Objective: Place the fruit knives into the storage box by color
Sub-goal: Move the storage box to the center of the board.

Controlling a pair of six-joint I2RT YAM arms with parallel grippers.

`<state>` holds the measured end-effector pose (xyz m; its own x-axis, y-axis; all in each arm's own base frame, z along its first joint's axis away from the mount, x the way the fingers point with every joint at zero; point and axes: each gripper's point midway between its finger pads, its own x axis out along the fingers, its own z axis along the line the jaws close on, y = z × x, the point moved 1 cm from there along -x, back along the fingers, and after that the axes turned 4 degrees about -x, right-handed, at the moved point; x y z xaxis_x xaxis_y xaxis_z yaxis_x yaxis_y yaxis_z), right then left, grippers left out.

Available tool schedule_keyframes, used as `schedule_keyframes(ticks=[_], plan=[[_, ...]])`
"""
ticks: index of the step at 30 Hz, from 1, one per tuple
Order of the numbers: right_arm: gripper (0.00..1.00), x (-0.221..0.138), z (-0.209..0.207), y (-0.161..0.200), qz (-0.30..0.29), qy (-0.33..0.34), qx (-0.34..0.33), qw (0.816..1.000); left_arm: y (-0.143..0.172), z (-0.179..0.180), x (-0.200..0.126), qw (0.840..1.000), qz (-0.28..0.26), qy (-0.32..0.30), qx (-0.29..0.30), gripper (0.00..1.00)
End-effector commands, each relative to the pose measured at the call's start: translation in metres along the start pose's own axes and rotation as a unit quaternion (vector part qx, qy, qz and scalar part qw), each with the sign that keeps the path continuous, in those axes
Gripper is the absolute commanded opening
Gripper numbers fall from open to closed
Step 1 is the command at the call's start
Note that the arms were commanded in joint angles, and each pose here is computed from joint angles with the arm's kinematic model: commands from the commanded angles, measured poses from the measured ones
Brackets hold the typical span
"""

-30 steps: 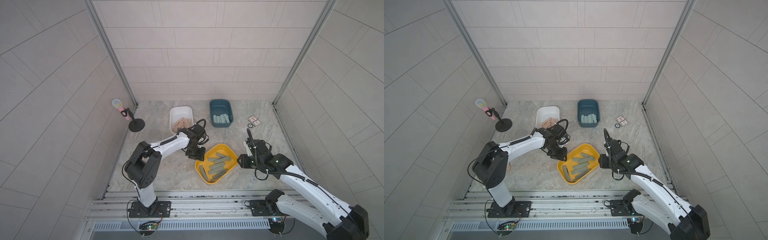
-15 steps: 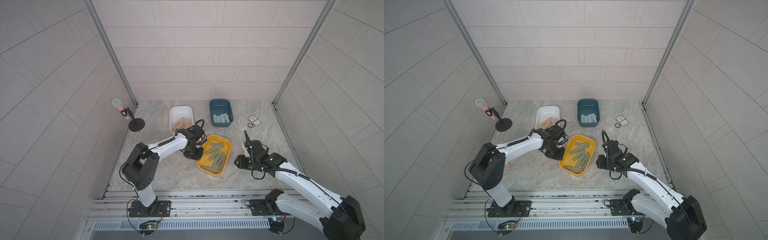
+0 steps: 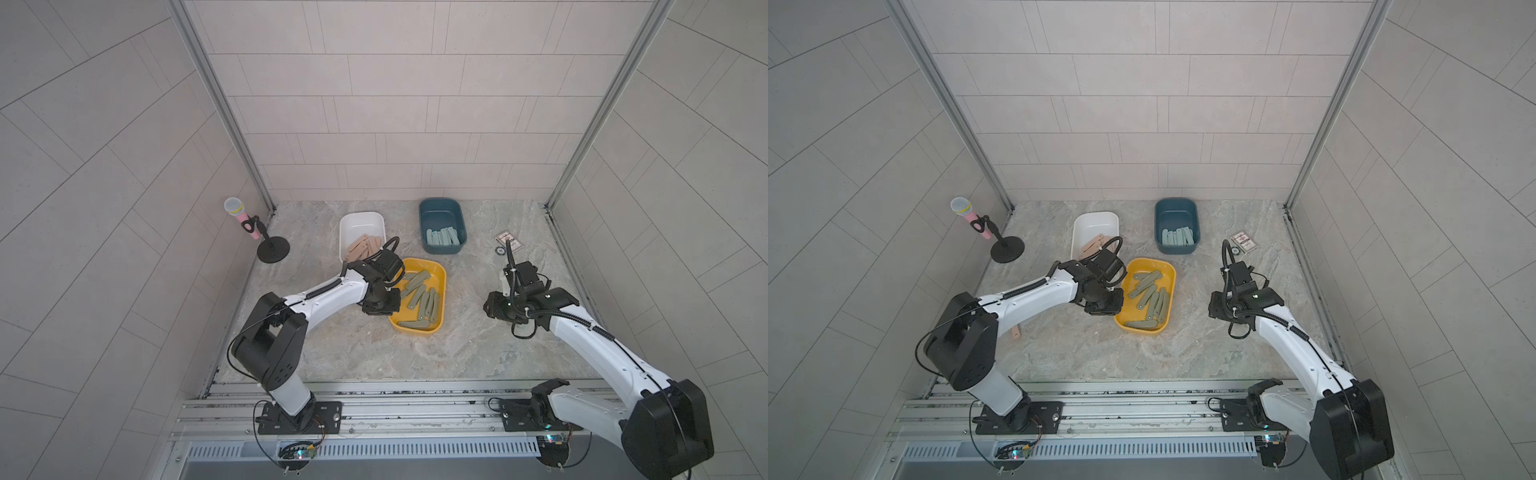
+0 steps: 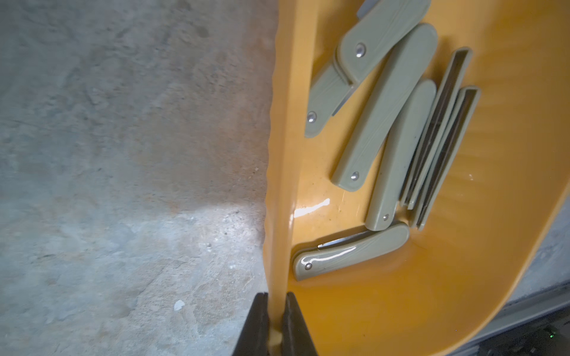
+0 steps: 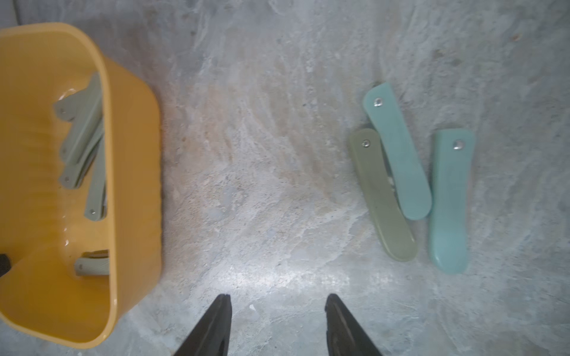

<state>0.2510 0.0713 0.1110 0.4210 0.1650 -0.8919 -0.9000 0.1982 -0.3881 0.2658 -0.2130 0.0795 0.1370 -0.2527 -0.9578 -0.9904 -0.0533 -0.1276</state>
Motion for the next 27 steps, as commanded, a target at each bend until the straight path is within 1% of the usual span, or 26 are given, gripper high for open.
schedule_keyframes(ticks=[1, 6, 9, 14, 19, 27], plan=[[0.52, 0.006, -0.014, 0.007, 0.024, 0.033, -0.013, 0.999, -0.020, 0.006, -0.004, 0.998, -0.049, -0.003, -0.036, 0.00], [0.53, 0.017, -0.023, 0.009, 0.042, 0.054, -0.005, 0.998, -0.035, -0.001, 0.002, 0.997, -0.062, 0.001, -0.049, 0.00], [0.55, 0.024, -0.031, 0.010, 0.051, 0.075, -0.005, 0.996, -0.041, -0.003, 0.004, 0.996, -0.067, -0.001, -0.052, 0.00], [0.55, 0.032, -0.045, -0.002, 0.034, 0.110, -0.005, 0.993, -0.046, 0.001, 0.005, 0.995, -0.075, -0.006, -0.060, 0.00], [0.58, 0.042, -0.059, -0.010, 0.039, 0.135, 0.003, 0.990, -0.052, 0.004, 0.005, 0.994, -0.086, -0.010, -0.070, 0.00], [0.58, 0.060, -0.061, -0.014, 0.057, 0.131, 0.007, 0.990, -0.056, 0.017, 0.007, 0.992, -0.091, -0.017, -0.087, 0.00]])
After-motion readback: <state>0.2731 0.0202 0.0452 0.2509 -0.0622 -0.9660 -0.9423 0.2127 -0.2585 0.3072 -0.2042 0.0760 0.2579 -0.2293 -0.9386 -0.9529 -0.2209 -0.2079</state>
